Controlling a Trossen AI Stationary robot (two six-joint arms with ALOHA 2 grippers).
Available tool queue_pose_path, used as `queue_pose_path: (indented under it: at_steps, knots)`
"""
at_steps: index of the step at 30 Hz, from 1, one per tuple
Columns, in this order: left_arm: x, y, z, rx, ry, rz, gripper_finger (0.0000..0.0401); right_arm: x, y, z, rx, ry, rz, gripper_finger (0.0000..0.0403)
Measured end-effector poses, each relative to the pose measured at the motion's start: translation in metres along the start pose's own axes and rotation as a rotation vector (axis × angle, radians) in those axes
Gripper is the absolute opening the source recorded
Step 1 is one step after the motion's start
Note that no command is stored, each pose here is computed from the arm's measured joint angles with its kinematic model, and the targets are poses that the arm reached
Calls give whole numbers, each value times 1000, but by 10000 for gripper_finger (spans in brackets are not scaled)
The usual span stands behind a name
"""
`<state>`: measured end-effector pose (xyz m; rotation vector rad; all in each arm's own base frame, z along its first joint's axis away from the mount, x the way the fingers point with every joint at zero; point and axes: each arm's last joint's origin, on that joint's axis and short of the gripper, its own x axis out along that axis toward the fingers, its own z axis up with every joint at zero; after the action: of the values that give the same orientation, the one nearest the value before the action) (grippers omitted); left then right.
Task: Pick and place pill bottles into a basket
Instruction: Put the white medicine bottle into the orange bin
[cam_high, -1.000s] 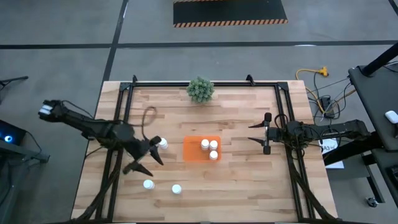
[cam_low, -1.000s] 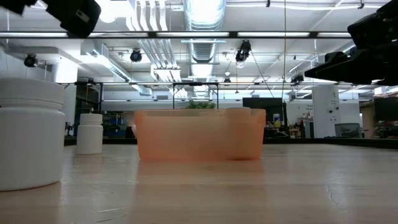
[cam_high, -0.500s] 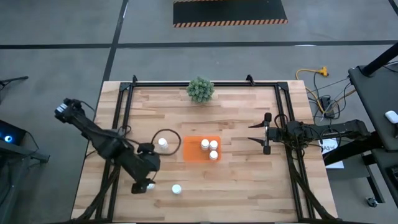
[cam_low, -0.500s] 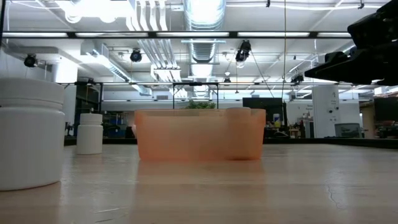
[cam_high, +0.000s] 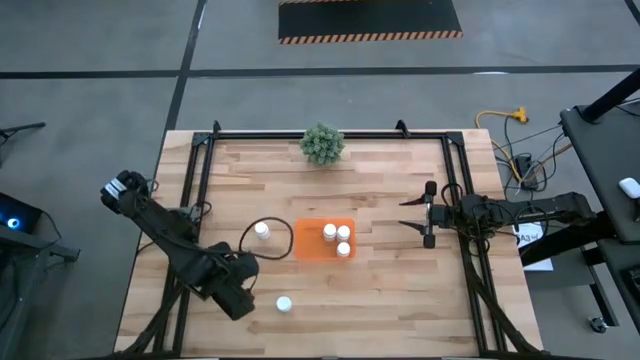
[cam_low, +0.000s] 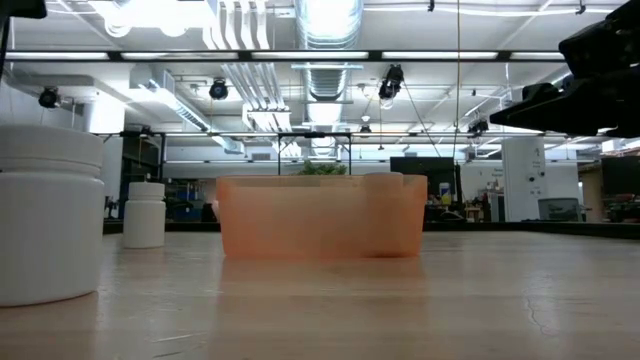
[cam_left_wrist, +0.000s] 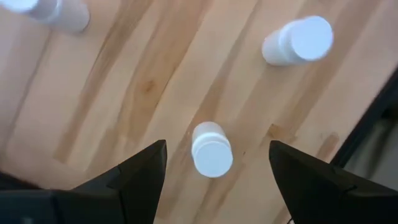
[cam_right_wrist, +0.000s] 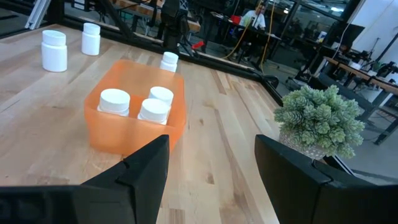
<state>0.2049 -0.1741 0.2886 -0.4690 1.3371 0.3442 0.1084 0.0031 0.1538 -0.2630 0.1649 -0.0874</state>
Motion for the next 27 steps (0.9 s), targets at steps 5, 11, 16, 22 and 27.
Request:
queue_pose_path:
  at_steps: [5,11,16,22,27]
  knots:
    - [6,-4,-2,-155,14,18,265,0,0,0,0,0,-1,226]
    - [6,-5,-9,-346,82,8,265,0,0,0,0,0,0,226]
    - [5,-7,-14,-495,95,14,265,0,0,0,0,0,0,226]
    - [6,-7,-15,-638,93,24,265,0,0,0,0,0,0,226]
    - [10,-6,-16,-720,92,36,265,0,0,0,0,0,0,226]
